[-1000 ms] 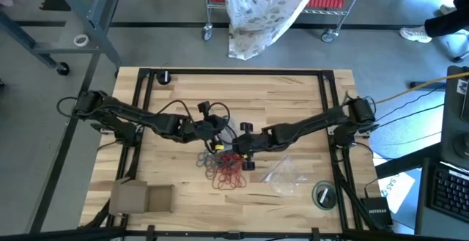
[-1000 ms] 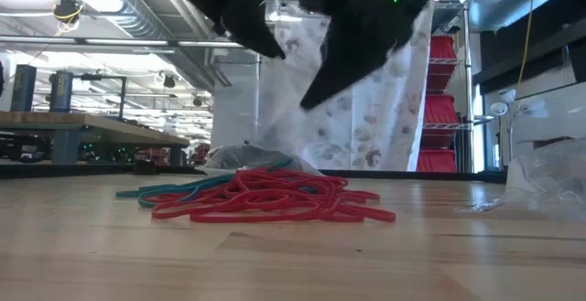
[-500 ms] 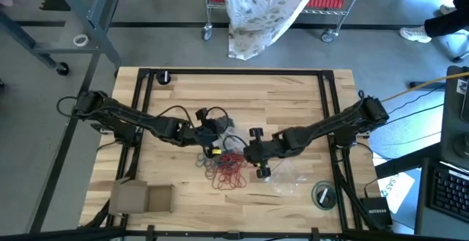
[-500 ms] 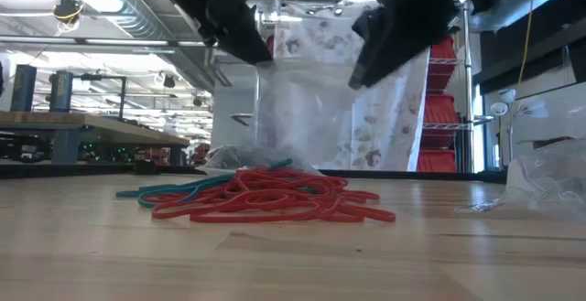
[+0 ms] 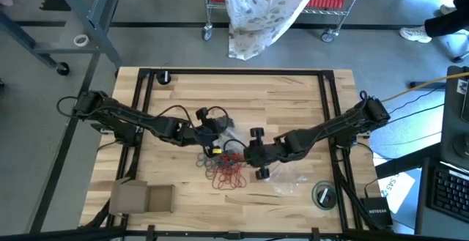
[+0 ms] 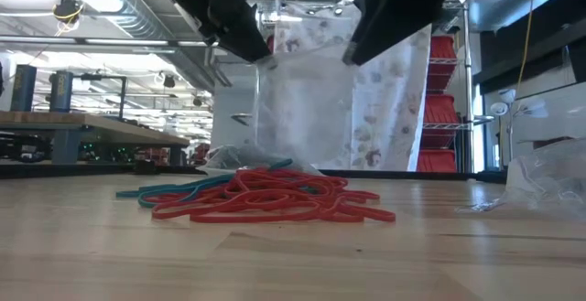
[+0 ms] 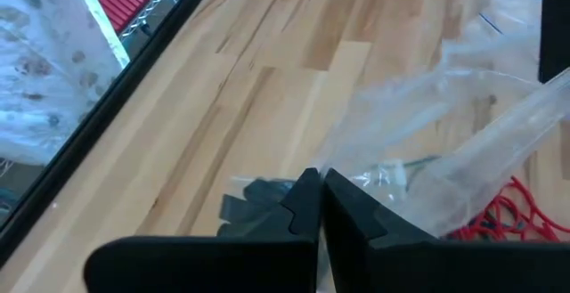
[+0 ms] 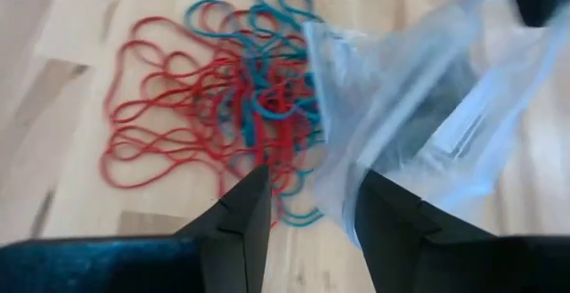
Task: Sort rubber bands
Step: Open the transparent zip lock bag, then put the red rubber band into the transparent zip lock bag
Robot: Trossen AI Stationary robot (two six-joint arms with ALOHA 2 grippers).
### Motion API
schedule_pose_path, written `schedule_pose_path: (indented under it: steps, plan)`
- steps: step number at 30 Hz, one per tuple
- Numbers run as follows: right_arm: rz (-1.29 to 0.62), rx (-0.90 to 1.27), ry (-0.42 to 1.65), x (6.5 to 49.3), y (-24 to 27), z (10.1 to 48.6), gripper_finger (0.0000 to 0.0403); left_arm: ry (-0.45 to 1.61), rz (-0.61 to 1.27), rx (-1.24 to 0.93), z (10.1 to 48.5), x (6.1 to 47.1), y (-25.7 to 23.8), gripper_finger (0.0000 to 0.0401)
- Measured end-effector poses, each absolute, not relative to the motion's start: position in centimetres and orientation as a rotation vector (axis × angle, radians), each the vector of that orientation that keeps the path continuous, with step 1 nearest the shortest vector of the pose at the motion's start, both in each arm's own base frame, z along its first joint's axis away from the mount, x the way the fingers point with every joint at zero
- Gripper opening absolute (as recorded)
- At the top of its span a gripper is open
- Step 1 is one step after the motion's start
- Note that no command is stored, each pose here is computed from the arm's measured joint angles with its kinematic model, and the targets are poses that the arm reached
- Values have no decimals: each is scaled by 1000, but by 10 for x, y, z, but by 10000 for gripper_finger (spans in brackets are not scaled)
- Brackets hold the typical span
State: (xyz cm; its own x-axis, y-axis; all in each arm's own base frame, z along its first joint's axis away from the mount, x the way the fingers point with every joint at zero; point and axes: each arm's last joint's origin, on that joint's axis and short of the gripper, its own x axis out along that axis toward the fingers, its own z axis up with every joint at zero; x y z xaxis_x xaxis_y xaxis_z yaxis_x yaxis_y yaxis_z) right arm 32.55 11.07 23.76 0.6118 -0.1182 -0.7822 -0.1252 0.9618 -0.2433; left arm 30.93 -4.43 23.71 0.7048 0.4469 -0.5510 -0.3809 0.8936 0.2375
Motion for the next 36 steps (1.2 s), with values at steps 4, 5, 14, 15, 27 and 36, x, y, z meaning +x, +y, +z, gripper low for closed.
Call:
schedule_pose_path:
  steps: [4,5,14,15,27,36]
  plan:
    - [-63,-315,886,328,109,243,140,638,459,107,237,309,-44,1]
    - [-68,-311,868,330,110,247,140,634,457,105,237,310,-44,1]
    - [-64,-346,923,322,116,276,140,647,483,154,239,306,-43,1]
    - [-52,-345,936,319,120,277,140,657,498,153,238,305,-43,1]
    - [156,-277,948,303,131,205,140,666,516,130,237,304,-40,1]
    - [192,-169,944,311,102,137,140,663,506,126,237,304,-42,1]
